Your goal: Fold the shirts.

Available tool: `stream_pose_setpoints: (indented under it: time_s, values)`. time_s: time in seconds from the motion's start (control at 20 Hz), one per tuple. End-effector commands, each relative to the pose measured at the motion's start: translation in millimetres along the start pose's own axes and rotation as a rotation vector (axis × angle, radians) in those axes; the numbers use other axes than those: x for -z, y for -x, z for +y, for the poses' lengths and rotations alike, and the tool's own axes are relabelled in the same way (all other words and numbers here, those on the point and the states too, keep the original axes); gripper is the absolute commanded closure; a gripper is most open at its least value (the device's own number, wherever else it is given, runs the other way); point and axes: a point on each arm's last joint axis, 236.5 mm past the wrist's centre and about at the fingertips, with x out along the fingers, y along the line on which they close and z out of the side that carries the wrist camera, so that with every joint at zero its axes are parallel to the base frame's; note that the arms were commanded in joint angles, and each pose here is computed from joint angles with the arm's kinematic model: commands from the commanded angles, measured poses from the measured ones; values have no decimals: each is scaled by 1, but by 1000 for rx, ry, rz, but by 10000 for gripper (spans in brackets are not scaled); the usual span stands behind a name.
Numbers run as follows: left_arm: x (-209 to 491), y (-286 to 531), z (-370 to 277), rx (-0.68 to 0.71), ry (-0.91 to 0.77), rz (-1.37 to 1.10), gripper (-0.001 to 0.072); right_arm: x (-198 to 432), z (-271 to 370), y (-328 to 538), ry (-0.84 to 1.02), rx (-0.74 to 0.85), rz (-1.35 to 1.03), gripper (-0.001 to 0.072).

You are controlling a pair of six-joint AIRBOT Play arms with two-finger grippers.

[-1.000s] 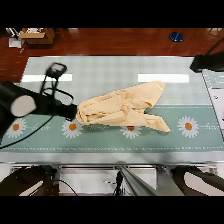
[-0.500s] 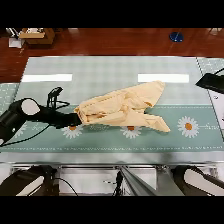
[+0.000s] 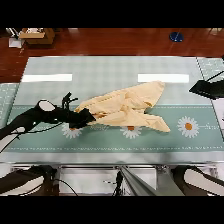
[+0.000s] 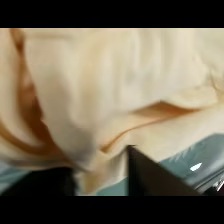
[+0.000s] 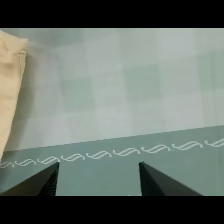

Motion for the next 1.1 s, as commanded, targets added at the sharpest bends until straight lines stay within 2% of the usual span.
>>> stream_pose_setpoints:
  time_s: [0.0,0.1,0.2,0.45,0.65,0.75,1.05]
  values:
    - [-23,-11,-3,39,98,-82,449,-1,3,-1,-3,-17,-6,154]
    - [-21,-11,-3,41,98,-73,460,-2,3,-1,0,-16,-12,154]
    - [-14,-11,-5,46,54,-46,681,-3,3,-1,-1,-16,-15,154]
    - [-1,-2,-19,78,-52,-9,682,-1,9,-11,-15,-60,-5,154]
    - [-3,13,-34,109,-102,-51,682,-16,67,-45,-177,-380,-1,152]
    - [-4,19,-39,119,-116,-65,682,-20,83,-66,-273,-483,18,152]
    - [-4,23,-44,128,-135,-78,682,18,106,-125,-285,-502,183,152]
